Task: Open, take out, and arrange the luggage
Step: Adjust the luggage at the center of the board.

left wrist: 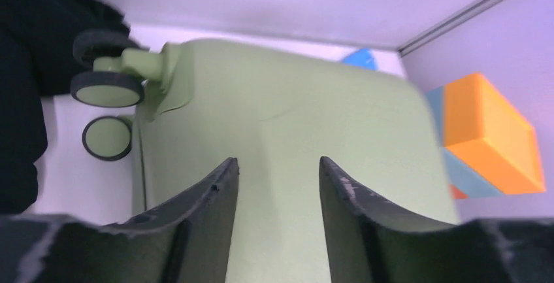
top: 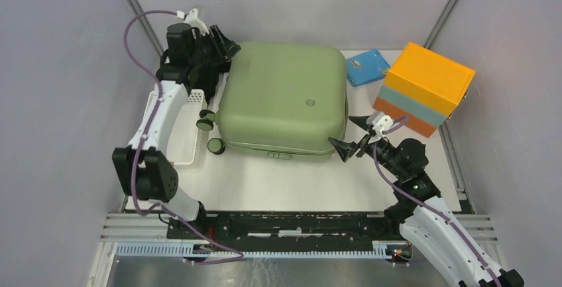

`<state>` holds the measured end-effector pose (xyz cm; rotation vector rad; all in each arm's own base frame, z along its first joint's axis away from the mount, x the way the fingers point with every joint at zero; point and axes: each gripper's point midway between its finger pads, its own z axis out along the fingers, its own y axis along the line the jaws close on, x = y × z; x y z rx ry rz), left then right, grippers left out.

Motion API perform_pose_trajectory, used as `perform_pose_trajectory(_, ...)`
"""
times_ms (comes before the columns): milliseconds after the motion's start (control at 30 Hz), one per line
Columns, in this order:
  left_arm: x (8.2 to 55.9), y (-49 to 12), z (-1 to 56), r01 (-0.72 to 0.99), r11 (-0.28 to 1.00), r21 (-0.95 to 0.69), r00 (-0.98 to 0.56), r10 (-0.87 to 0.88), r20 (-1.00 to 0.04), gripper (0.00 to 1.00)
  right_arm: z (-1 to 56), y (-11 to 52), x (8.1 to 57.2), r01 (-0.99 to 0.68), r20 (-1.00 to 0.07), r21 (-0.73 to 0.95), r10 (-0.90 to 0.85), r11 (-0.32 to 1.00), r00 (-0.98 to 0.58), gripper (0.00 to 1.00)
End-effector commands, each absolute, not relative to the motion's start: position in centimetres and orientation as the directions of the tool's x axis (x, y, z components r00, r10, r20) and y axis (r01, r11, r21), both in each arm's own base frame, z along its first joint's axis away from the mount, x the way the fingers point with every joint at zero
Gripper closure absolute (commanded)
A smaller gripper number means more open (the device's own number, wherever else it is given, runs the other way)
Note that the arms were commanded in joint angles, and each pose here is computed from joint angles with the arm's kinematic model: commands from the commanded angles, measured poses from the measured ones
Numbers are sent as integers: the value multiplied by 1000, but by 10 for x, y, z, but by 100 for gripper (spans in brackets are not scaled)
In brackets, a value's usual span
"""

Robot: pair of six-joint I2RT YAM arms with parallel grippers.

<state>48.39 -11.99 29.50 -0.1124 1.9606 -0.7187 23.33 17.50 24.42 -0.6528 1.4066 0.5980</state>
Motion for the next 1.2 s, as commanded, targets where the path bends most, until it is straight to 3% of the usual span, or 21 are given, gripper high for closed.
perform_pose_trajectory(0,416,-114,403,365,823,-435,-266,-356,-896,50,255,176,229,-732,-987,-141,-37,666,157,2)
perform_pose_trajectory(267,301,-147,365,526,671,-523,-439,-313,-842,80,244,164,227,-697,-986,-167,-100,697,136,2)
perform_pose_trajectory(533,230,-138,295,442,702,-559,-567,-264,-780,91,238,151,230,-640,-989,-148,-96,754,115,2)
perform_pose_trajectory(833,210,-125,225,261,763,-592,-711,-263,-653,98,227,142,235,-599,-992,-123,-103,791,68,2)
perform_pose_trajectory(1167,247,-106,183,50,816,-577,-717,-372,-589,98,221,141,235,-591,-994,-107,-94,800,52,2)
